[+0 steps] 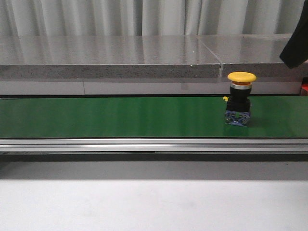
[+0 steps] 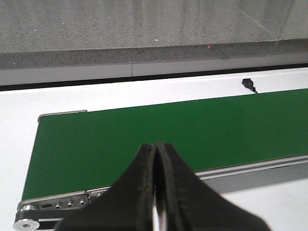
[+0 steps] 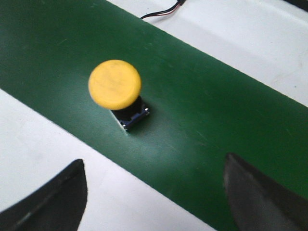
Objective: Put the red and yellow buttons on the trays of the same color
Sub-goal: 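Move the right gripper back over the belt and grasp the yellow button, then lift the yellow button off the belt toward the yellow tray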
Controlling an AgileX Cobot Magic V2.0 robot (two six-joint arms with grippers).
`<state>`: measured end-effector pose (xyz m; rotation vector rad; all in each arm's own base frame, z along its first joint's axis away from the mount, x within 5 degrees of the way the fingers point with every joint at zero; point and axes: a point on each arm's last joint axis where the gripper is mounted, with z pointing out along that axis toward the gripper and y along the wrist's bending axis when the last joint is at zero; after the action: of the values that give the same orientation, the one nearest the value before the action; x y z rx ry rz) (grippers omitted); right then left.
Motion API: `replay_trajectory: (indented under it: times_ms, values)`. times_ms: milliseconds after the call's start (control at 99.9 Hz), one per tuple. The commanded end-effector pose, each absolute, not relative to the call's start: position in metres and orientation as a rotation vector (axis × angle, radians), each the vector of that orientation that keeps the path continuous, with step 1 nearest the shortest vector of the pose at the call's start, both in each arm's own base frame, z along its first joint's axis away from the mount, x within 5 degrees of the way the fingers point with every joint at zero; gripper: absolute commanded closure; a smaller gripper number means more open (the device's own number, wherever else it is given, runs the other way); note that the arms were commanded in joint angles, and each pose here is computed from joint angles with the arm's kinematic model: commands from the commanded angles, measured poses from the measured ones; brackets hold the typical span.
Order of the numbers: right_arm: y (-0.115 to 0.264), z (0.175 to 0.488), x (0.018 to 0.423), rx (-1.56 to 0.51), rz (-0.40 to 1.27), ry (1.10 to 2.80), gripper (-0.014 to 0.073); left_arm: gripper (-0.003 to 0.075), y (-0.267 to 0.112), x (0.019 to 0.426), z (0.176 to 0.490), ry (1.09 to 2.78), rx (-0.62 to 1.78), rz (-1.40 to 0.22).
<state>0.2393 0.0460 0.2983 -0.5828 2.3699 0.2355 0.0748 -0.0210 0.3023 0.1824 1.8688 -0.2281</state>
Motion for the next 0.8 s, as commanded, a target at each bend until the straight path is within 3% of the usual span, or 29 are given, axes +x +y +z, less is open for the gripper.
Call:
replay_trajectory:
  times_ms: [0, 571, 671, 791]
  values:
    - [0.049, 0.305, 0.245, -0.579, 0.238, 2.321, 0.002, 0.0739, -0.021, 0.076, 0.317, 1.778, 0.165, -0.245]
    - [0.066, 0.254, 0.295, -0.528, 0.223, 2.35, 0.0028, 0.0739, -0.021, 0.076, 0.317, 1.778, 0.165, -0.245]
    - [0.066, 0.251, 0.297, -0.525, 0.222, 2.355, 0.012, 0.0739, -0.021, 0.076, 0.317, 1.778, 0.165, -0.245]
    - [0.067, 0.252, 0.297, -0.519, 0.227, 2.353, 0.0314, 0.0739, -0.021, 0.076, 0.317, 1.778, 0.165, -0.245]
